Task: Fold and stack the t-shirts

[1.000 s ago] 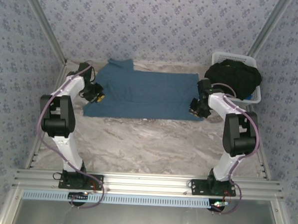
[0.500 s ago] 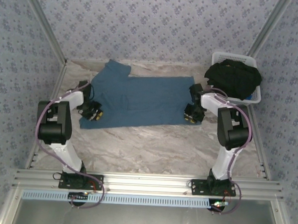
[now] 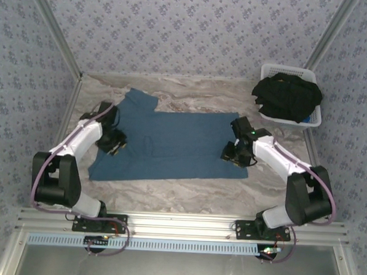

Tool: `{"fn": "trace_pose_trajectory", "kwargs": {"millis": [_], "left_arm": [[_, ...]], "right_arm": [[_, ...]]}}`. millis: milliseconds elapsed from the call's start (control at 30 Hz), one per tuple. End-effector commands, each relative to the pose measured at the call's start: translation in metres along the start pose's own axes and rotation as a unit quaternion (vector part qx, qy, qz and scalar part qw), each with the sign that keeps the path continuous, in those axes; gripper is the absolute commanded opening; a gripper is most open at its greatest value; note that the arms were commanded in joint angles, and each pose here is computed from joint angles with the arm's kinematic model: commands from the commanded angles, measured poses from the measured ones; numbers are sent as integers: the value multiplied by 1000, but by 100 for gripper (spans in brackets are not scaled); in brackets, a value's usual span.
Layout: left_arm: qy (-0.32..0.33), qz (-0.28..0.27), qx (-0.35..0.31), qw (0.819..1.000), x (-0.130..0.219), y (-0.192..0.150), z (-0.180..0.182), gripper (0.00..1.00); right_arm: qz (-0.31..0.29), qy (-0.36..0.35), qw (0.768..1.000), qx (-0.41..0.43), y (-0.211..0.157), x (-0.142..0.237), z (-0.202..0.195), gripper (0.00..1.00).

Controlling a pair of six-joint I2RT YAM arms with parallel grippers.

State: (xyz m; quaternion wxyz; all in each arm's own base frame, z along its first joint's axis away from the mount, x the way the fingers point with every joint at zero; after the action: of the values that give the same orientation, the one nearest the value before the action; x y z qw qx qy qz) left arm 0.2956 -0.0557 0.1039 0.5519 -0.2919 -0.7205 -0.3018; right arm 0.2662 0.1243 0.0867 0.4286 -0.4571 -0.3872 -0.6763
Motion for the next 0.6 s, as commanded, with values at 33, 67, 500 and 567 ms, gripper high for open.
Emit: {"fn": "trace_pose_trajectory", "kwargs": {"millis": [33,67,500,567], "left_arm": [[-13,3,-165,986,1,-15,-68,30],[-8,8,-194,981,-4,-19,-79,27],[82,7,-351,933,-57,-12,-101,40],[81,7,-362,929,-63,-12,-103,40]], "right_arm": [[-26,152,986,57,19,14,58,49],[-22,183,981,67,21,17,69,48],[-19,219,973,71,17,26,78,49],[-18,218,973,68,15,24,76,49]]}}
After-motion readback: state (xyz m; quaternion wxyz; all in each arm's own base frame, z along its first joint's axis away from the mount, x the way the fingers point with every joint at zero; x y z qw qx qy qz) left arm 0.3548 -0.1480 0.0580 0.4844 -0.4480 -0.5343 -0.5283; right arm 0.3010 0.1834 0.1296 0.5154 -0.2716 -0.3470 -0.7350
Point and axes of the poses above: each hand's point on the last joint's axis, 136 mm out from that joint toward the fingers, its own x axis back along the fingers, its own z axis along the line the jaws close on, y = z × x, the point moved 1 cm from there along x, back along the fingers, and after that the axes turned 3 degrees about -x, right-handed, at the moved point
